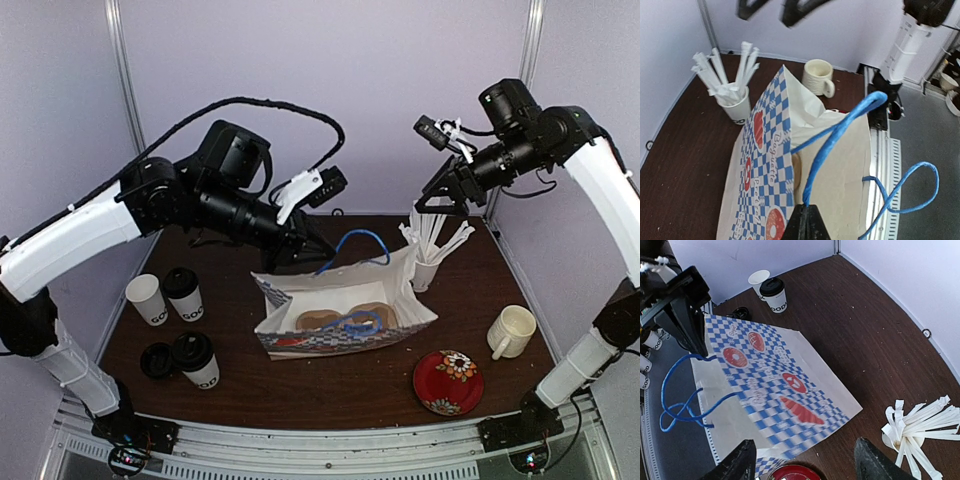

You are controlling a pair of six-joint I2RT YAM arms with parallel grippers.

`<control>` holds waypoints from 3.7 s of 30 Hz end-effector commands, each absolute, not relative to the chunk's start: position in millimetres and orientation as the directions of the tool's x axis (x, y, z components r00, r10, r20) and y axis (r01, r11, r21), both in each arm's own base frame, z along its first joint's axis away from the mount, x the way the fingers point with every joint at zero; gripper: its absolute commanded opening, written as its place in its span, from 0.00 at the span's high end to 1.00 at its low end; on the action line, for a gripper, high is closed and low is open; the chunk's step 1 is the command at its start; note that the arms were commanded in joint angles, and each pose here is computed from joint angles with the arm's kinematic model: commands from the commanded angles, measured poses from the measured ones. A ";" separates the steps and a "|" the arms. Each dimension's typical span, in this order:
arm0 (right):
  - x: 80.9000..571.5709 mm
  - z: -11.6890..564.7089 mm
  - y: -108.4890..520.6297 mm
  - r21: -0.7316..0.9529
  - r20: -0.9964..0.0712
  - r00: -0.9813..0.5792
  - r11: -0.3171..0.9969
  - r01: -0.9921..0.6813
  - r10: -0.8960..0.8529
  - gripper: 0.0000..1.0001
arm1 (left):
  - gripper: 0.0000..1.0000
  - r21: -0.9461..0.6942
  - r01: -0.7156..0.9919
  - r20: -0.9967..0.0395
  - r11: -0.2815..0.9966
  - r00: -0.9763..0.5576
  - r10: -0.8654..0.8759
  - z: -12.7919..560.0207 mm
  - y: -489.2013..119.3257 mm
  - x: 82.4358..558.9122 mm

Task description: Pack the takeout coffee

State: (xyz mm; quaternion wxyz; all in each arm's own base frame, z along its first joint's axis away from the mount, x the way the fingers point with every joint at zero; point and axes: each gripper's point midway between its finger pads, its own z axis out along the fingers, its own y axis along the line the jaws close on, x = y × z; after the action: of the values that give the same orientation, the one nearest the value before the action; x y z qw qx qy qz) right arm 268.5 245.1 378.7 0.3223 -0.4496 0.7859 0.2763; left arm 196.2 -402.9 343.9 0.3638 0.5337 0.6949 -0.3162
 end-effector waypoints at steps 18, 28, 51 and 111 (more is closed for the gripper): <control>169.2 352.1 237.0 0.158 -0.759 -0.165 0.068 -0.985 -0.629 0.22 | 1.00 -0.098 0.993 -0.883 0.063 -0.116 0.454 324.7 -403.9 98.7; 126.7 293.8 241.4 0.146 -0.609 -0.049 -0.051 -0.988 -0.792 0.19 | 1.00 -0.137 0.990 -0.878 0.046 -0.143 0.456 321.4 -414.3 81.3; 119.7 344.1 331.3 0.081 -0.732 0.064 -0.181 -0.980 -0.678 0.15 | 1.00 0.079 0.935 -0.909 0.346 -0.075 0.409 345.7 -403.8 156.4; 190.7 355.1 361.1 0.036 -0.755 -0.091 0.097 -0.995 -0.649 1.00 | 0.08 0.032 0.193 -0.110 0.981 -0.974 0.196 138.5 -149.8 156.2</control>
State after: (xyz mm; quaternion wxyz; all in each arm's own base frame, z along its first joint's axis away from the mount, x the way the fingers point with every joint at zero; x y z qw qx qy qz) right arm 188.1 360.1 351.2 0.2919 -0.6058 0.6802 0.2917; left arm 152.9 -145.6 143.7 0.0577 0.0986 0.9933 0.0194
